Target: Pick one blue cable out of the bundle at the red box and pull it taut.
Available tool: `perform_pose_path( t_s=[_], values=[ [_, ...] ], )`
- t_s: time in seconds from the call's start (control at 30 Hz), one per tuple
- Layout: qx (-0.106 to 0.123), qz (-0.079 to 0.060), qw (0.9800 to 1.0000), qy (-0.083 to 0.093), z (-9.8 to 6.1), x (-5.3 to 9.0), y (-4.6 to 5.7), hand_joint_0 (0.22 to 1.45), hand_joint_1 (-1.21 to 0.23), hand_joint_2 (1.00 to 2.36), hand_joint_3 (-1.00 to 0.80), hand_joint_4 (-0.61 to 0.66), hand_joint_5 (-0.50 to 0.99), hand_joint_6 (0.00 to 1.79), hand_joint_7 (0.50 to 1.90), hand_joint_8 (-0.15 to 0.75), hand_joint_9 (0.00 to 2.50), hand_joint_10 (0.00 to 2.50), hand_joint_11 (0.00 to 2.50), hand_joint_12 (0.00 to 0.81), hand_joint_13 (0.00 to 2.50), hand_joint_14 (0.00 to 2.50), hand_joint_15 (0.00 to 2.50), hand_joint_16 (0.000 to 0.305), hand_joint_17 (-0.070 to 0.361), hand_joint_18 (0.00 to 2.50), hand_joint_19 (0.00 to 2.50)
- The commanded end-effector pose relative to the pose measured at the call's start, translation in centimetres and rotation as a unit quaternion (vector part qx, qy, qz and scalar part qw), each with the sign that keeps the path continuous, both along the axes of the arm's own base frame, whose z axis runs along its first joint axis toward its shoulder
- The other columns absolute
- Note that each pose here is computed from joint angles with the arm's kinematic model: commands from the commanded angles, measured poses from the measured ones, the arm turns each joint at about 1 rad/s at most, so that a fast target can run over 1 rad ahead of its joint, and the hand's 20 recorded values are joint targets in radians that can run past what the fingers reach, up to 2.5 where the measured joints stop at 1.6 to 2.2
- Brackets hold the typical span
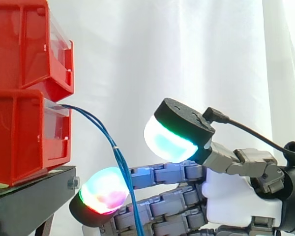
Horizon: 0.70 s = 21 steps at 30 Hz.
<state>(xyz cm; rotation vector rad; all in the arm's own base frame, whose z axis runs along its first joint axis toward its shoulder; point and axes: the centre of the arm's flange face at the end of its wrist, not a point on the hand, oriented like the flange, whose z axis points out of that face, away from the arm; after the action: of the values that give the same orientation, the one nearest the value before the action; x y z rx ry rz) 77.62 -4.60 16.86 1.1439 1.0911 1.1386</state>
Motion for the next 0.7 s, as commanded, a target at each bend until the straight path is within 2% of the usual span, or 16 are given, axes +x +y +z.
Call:
perform_pose_path(
  t_s=[0.0, 0.13, 0.2, 0.33, 0.4, 0.43, 0.47, 0.67],
  values=[
    [0.001, -0.002, 1.0000, -0.002, 0.2, 0.1, -0.3, 0.55, -0.64, 1.00, -0.48, 0.29, -0.14, 0.50, 1.02, 0.286, 0.41, 0.00, 0.06, 0.369, 0.18, 0.00, 0.09, 0.054, 0.122, 0.13, 0.09],
    [0.000, -0.003, 1.0000, -0.002, 0.2, 0.1, -0.5, 0.56, -0.65, 1.00, -0.44, 0.25, -0.13, 0.50, 1.13, 0.284, 0.41, 0.00, 0.08, 0.364, 0.18, 0.00, 0.09, 0.054, 0.121, 0.14, 0.08],
    [0.000, -0.003, 1.0000, -0.004, 0.4, 0.2, -0.4, 0.57, -0.66, 1.01, -0.40, 0.20, -0.12, 0.50, 1.23, 0.285, 0.42, 0.00, 0.09, 0.363, 0.19, 0.00, 0.09, 0.053, 0.120, 0.14, 0.09],
    [-0.001, -0.003, 1.0000, -0.007, 0.6, 0.4, -0.4, 0.59, -0.67, 1.01, -0.36, 0.17, -0.14, 0.59, 1.12, 0.284, 0.42, 0.00, 0.11, 0.361, 0.20, 0.00, 0.10, 0.053, 0.119, 0.15, 0.08],
    [-0.003, -0.003, 1.0000, -0.008, 0.8, 0.5, -0.4, 0.59, -0.68, 1.01, -0.33, 0.17, -0.16, 0.68, 0.97, 0.283, 0.42, 0.00, 0.11, 0.362, 0.20, 0.00, 0.10, 0.053, 0.119, 0.15, 0.09],
    [-0.003, -0.002, 1.0000, -0.008, 0.9, 0.5, -0.3, 0.60, -0.68, 1.01, -0.32, 0.17, -0.17, 0.70, 0.96, 0.282, 0.42, 0.00, 0.12, 0.361, 0.20, 0.00, 0.10, 0.053, 0.119, 0.15, 0.08],
    [-0.003, -0.003, 1.0000, -0.008, 0.9, 0.5, -0.4, 0.60, -0.68, 1.01, -0.31, 0.17, -0.18, 0.73, 0.90, 0.282, 0.42, 0.00, 0.12, 0.361, 0.20, 0.00, 0.09, 0.053, 0.119, 0.15, 0.08],
    [-0.003, -0.003, 0.9999, -0.012, 1.3, 0.8, -0.4, 0.60, -0.68, 1.01, -0.31, 0.18, -0.20, 0.82, 0.81, 0.281, 0.42, 0.00, 0.13, 0.360, 0.21, 0.00, 0.10, 0.053, 0.119, 0.16, 0.08]
  ],
)
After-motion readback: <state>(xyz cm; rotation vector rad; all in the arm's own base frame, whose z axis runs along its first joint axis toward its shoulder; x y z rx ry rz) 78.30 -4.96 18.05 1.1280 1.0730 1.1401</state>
